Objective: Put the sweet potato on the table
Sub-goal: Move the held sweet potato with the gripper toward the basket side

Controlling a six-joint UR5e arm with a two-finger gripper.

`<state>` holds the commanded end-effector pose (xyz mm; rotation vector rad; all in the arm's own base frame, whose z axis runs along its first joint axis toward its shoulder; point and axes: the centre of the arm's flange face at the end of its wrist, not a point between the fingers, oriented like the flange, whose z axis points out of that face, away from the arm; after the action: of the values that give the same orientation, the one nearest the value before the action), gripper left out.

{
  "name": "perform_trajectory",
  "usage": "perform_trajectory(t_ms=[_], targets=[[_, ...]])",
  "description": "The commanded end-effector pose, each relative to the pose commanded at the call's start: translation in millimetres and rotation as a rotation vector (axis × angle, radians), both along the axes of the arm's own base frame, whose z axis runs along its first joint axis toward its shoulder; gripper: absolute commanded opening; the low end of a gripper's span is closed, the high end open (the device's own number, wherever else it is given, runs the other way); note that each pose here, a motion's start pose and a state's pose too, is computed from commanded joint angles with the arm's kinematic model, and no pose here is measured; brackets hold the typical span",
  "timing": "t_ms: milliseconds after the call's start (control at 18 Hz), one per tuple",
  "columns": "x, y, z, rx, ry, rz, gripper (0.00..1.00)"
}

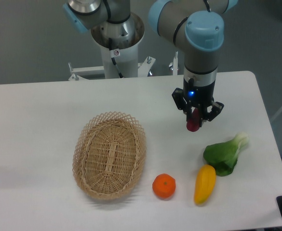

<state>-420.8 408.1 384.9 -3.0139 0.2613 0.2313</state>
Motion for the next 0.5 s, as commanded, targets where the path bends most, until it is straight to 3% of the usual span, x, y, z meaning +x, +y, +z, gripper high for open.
perform_trajectory(t_ms=[389, 500], targets=[[14.5, -22.7, -40.1, -0.065, -0.052, -0.155, 0.37], [20.4, -26.2, -54.6, -0.080, -0.078, -0.165, 0.37]])
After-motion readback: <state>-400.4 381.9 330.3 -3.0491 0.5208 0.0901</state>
